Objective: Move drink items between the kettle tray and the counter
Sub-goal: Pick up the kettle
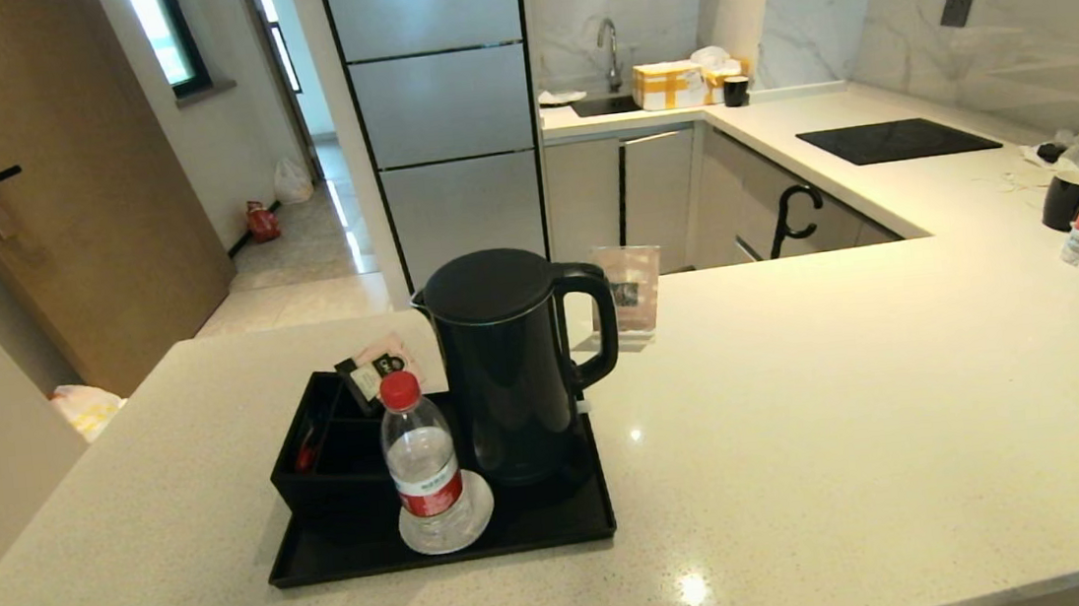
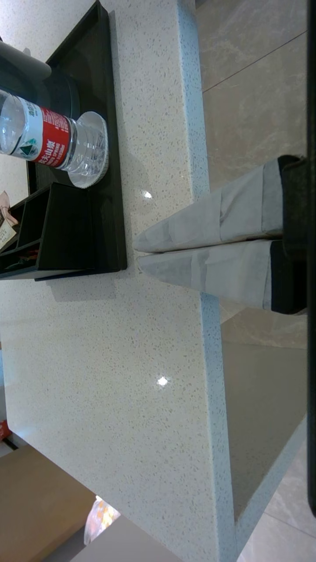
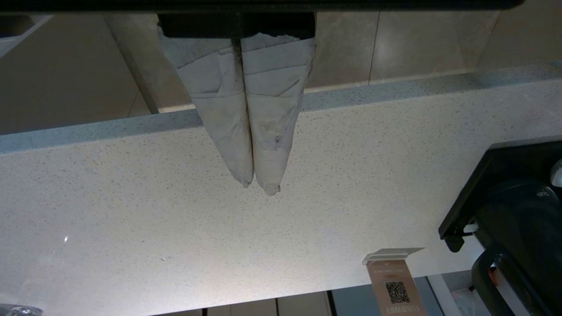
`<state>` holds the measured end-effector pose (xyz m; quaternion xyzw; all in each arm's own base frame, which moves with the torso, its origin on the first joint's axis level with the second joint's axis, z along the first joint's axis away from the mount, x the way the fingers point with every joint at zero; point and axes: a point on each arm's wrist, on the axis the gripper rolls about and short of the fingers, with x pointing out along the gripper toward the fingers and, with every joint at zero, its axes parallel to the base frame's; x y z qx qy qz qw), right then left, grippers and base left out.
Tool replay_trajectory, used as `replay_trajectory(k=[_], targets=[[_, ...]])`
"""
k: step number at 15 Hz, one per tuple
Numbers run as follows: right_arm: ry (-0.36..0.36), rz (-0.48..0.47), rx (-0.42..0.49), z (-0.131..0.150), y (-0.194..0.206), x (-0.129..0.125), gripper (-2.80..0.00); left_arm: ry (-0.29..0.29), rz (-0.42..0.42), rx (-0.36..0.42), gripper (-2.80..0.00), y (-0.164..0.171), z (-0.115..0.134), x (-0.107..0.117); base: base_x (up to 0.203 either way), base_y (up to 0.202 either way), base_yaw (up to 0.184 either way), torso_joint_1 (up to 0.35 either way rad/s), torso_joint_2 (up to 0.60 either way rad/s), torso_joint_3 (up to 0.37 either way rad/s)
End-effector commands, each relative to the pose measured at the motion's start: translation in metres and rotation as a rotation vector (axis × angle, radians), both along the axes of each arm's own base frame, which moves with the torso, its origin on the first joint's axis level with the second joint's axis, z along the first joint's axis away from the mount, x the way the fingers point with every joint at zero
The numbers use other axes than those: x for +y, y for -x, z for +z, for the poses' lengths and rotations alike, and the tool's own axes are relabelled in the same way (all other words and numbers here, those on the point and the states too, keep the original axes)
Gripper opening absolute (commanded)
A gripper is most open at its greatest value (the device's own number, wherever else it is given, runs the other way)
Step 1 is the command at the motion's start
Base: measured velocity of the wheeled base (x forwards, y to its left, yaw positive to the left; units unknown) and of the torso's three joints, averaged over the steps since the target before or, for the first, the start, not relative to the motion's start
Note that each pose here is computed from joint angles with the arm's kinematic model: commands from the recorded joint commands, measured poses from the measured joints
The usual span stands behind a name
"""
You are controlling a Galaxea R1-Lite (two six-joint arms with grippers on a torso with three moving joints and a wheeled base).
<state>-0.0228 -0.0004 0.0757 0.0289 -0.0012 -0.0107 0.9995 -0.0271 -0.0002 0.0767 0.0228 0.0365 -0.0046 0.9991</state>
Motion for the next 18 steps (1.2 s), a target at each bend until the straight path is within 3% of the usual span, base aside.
replay_trajectory(k=[1,8,11,13,15,17,18], targets=[[0.000,-0.001,0.000,0.000,0.000,0.000,-2.80,0.000,0.001,0.000,-2.80,0.000,0.000,0.000,0.000,0.000,0.000,0.000,0.00,0.000],[0.033,0.001,-0.004,0.002,0.001,0.000,-2.80,0.000,0.000,0.000,-2.80,0.000,0.000,0.000,0.000,0.000,0.000,0.000,0.00,0.000],[0.016,0.014,0.014,0.008,0.001,0.000,-2.80,0.000,0.001,0.000,-2.80,0.000,0.000,0.000,0.000,0.000,0.000,0.000,0.00,0.000],[-0.020,0.046,0.047,0.054,0.000,0.001,-2.80,0.000,0.001,-0.001,-2.80,0.000,0.000,0.000,0.000,0.000,0.000,0.000,0.00,0.000],[-0.054,0.101,0.107,0.126,-0.010,0.002,-2.80,0.000,0.000,-0.001,-2.80,0.000,0.000,0.000,0.000,0.000,0.000,0.000,0.00,0.000],[-0.088,0.168,0.274,0.168,-0.057,0.004,-2.80,0.000,0.001,-0.001,-2.80,0.000,0.000,0.000,0.000,0.000,0.000,0.000,0.00,0.000],[-0.109,0.211,0.378,0.172,-0.090,0.006,-2.80,0.000,0.000,-0.001,-2.80,0.000,0.000,0.000,0.000,0.000,0.000,0.000,0.00,0.000]])
